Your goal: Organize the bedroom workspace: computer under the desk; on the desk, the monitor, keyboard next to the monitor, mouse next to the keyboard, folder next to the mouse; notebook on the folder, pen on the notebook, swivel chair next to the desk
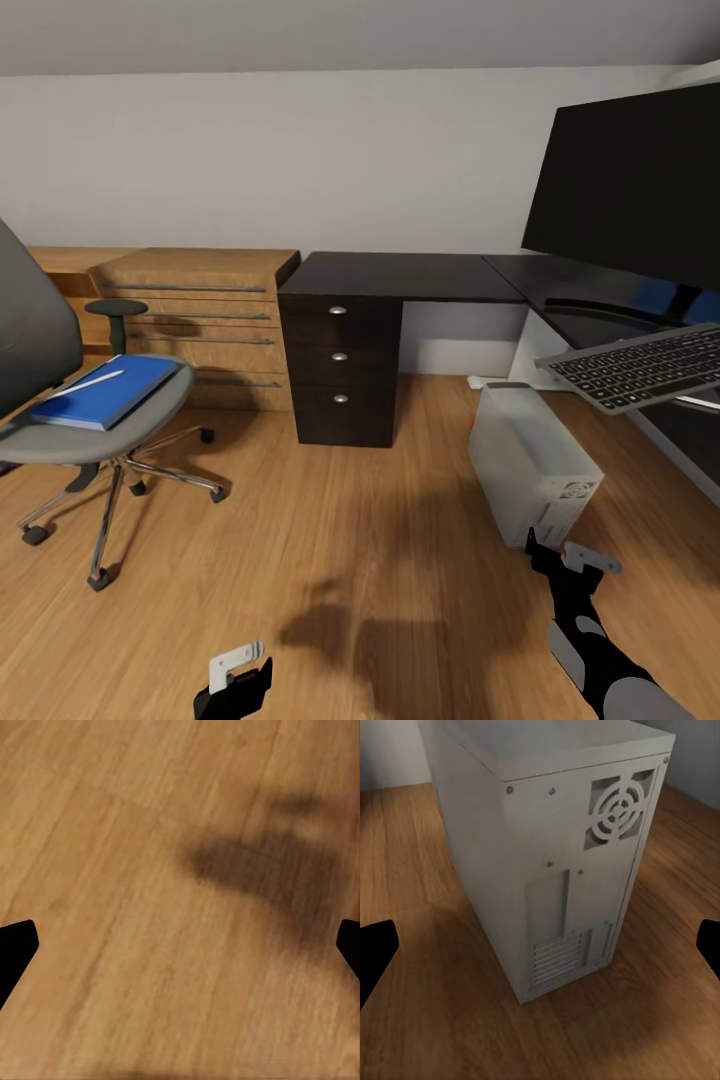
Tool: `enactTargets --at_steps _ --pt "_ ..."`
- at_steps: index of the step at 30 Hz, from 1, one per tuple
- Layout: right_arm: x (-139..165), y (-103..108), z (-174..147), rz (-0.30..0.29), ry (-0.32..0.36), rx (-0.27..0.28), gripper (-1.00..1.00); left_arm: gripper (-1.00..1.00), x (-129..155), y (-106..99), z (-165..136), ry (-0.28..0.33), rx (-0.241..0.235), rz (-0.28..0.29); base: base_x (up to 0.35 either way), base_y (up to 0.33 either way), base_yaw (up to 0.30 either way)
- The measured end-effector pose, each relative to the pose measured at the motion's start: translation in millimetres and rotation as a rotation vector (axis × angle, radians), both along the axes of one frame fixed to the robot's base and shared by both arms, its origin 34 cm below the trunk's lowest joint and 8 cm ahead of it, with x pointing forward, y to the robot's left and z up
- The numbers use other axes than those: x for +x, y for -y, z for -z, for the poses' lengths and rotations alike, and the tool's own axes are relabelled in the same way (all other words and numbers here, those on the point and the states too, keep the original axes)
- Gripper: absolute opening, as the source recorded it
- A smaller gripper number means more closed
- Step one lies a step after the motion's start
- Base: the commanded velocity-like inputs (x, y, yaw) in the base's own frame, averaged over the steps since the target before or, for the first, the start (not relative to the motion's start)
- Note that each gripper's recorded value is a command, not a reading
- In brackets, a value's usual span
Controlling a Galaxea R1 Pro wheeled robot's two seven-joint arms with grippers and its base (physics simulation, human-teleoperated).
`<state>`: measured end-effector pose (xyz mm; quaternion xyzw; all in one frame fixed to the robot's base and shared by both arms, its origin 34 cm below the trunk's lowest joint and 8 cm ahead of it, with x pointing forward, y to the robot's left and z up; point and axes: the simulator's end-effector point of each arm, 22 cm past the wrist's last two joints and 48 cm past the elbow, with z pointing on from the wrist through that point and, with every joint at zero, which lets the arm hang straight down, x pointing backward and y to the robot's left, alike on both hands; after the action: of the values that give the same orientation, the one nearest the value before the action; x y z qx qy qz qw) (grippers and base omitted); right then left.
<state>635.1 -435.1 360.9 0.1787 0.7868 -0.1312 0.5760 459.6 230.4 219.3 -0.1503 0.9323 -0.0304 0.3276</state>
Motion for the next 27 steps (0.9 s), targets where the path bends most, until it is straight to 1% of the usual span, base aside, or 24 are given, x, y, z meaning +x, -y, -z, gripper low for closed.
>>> enactTargets --at_steps 9,21,27 --pt "-0.2 -0.3 0.3 -0.001 -0.001 0.000 1.00 1.00 -6.2 1.4 4.7 -0.015 -0.002 0.004 0.130 0.000 0.000" --pt "-0.2 -0.4 0.5 -0.001 -0.002 -0.001 1.00 1.00 -7.2 1.6 5.5 -0.017 -0.002 0.006 0.038 0.000 0.000" --pt "-0.2 -0.4 0.3 -0.001 -0.001 -0.001 1.00 1.00 -7.2 0.8 5.4 -0.017 -0.001 0.005 0.139 0.000 0.000"
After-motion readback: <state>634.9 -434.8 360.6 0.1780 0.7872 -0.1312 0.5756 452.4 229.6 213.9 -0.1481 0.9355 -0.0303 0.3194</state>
